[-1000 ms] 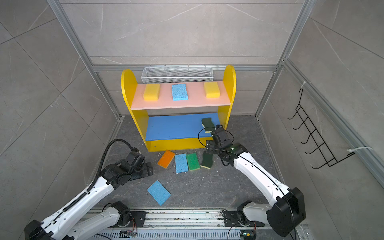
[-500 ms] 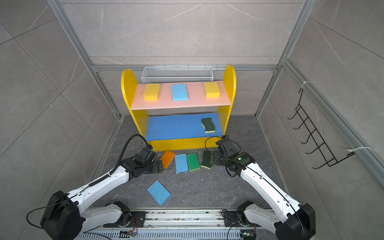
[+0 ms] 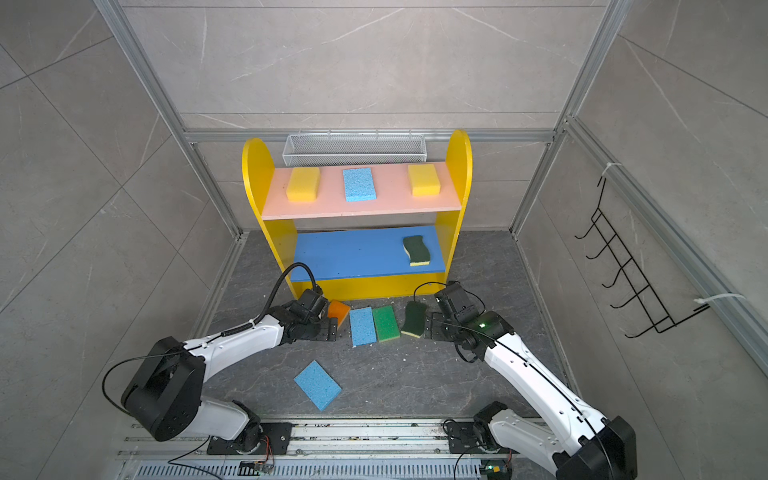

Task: Place and organize the cleaning sponges onto the shelf
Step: 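Close the left gripper on the orange sponge and lift it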

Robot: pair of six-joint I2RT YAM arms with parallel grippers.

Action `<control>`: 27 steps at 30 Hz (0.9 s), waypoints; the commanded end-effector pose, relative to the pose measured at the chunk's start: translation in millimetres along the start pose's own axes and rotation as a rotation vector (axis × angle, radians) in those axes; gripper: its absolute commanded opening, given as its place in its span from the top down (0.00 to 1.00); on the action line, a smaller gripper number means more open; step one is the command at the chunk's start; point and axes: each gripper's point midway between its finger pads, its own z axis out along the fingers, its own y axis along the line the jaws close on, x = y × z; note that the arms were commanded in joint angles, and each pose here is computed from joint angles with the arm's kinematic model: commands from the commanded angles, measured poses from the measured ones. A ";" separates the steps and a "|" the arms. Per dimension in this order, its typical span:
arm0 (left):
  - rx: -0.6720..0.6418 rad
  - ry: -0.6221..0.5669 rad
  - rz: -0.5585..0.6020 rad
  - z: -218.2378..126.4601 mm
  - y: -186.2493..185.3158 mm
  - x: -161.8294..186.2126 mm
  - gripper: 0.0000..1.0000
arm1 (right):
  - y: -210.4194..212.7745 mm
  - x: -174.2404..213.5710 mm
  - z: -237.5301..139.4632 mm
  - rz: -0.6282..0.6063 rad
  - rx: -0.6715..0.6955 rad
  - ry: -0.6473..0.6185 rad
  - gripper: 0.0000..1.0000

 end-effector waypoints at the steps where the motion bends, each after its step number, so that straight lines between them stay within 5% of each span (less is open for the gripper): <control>1: 0.009 -0.029 0.058 2.4 -7.9 -15.6 0.06 | -3.6 8.5 0.9 0.014 0.011 0.024 0.14; 16: -0.071 0.033 0.153 26.5 -5.7 -23.7 0.05 | -6.7 13.0 0.3 0.022 0.019 0.034 0.14; 27: -0.081 0.080 0.120 44.1 -3.3 -9.4 0.07 | -9.6 15.0 -0.7 0.023 0.027 0.031 0.14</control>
